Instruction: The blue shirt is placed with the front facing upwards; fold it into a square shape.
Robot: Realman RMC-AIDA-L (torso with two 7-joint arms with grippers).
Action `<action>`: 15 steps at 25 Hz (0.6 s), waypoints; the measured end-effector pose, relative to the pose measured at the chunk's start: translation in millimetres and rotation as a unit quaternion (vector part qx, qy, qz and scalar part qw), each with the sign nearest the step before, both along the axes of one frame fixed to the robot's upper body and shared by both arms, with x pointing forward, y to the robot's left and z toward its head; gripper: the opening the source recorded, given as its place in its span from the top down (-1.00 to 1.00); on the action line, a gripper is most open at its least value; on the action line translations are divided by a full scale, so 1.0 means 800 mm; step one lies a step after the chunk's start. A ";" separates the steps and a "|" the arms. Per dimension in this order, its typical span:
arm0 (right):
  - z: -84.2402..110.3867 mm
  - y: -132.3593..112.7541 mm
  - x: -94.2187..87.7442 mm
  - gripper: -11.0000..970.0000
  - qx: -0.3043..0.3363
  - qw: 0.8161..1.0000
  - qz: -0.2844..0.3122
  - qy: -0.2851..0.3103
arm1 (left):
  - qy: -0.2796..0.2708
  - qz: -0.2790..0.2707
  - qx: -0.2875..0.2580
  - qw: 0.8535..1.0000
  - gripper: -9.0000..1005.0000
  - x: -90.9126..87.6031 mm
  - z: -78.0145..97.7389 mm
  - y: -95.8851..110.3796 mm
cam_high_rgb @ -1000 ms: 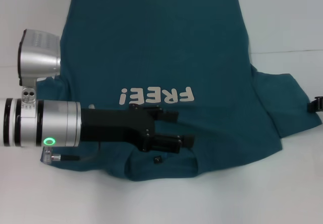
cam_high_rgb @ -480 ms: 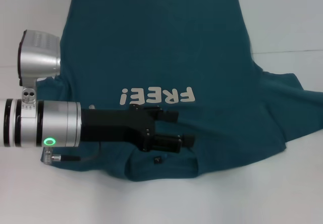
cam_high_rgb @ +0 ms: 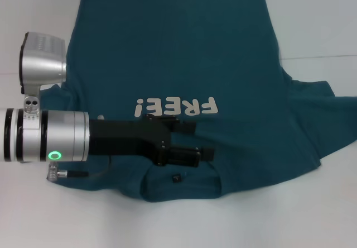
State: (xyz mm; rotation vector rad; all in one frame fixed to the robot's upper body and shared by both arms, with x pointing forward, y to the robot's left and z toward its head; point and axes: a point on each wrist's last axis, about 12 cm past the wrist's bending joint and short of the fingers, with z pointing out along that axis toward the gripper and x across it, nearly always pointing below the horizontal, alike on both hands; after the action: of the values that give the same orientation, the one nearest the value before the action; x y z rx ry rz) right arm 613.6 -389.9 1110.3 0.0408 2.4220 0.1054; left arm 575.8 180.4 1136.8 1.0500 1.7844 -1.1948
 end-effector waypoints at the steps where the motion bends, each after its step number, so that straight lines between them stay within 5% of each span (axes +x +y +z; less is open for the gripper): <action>1: 0.002 0.003 0.003 0.93 0.000 1.000 0.004 -0.003 | 0.000 0.000 0.000 1.000 -0.74 0.000 0.000 0.000; 15: 0.016 0.009 0.022 0.93 -0.032 0.999 0.005 -0.027 | 0.003 0.002 -0.007 1.000 -0.74 -0.003 -0.002 -0.002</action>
State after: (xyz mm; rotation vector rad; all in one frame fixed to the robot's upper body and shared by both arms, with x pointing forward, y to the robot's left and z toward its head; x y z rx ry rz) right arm 631.5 -383.1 1123.0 -0.0038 2.3700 0.0337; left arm 573.8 178.6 1135.2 1.0346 1.7796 -1.2078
